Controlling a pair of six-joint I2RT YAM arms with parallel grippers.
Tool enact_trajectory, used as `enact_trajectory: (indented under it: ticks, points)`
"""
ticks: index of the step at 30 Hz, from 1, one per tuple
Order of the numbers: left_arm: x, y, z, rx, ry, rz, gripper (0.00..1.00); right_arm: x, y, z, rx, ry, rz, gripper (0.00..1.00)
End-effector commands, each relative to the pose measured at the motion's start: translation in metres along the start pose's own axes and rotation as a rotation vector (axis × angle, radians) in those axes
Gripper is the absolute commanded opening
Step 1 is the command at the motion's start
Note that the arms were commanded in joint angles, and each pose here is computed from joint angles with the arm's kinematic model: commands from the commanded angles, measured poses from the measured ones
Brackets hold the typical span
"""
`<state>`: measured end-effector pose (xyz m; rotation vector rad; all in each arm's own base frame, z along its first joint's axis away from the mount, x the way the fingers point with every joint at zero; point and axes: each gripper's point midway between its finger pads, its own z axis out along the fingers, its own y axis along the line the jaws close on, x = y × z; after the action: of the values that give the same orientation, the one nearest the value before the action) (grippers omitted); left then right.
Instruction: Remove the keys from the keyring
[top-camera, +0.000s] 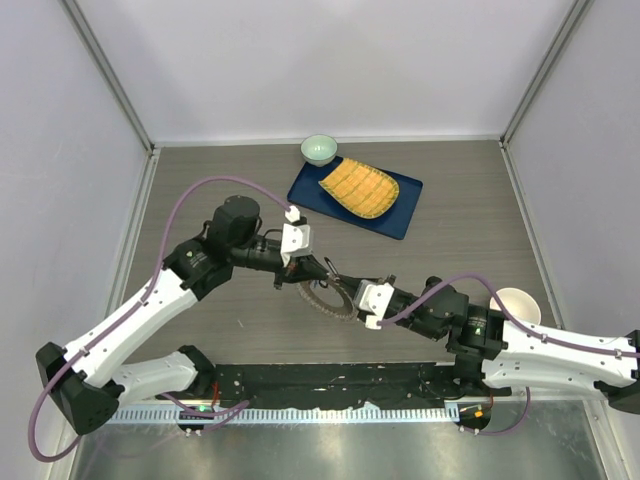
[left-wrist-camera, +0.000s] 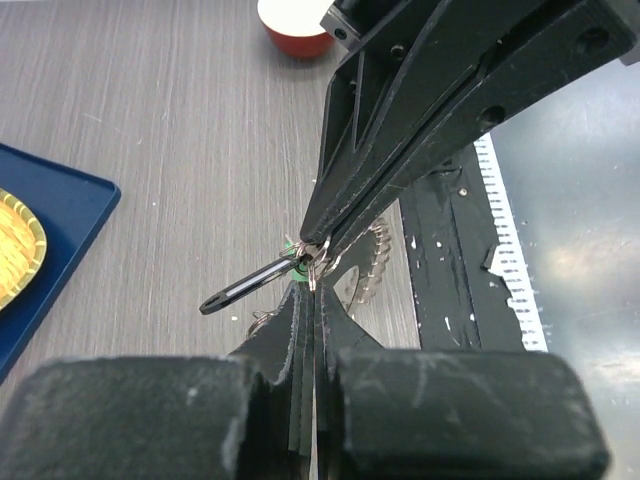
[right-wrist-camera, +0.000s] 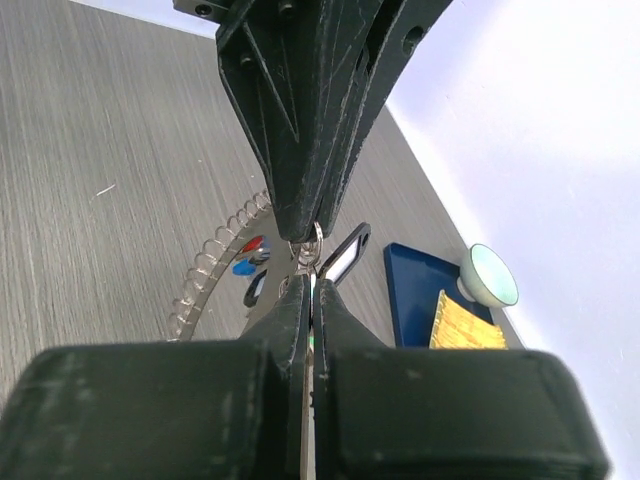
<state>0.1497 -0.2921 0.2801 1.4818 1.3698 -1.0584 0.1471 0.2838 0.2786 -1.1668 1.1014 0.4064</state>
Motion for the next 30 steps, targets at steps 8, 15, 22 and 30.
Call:
enact_trajectory:
  ticks: [8, 15, 22, 30]
  points:
    - [-0.061, -0.005, 0.001, 0.023, -0.327, -0.080, 0.00, -0.008, -0.013, 0.005, 0.083, -0.034, -0.005, 0.01]
    - [-0.059, -0.015, -0.001, 0.074, -0.365, -0.081, 0.00, -0.009, -0.018, 0.001, 0.117, -0.054, 0.006, 0.01]
    - [-0.065, -0.013, -0.006, 0.087, -0.416, -0.087, 0.00, -0.007, -0.022, -0.006, 0.154, -0.067, 0.041, 0.01]
    - [-0.073, -0.017, -0.008, 0.117, -0.460, -0.084, 0.00, -0.002, -0.030, -0.011, 0.194, -0.047, 0.036, 0.01]
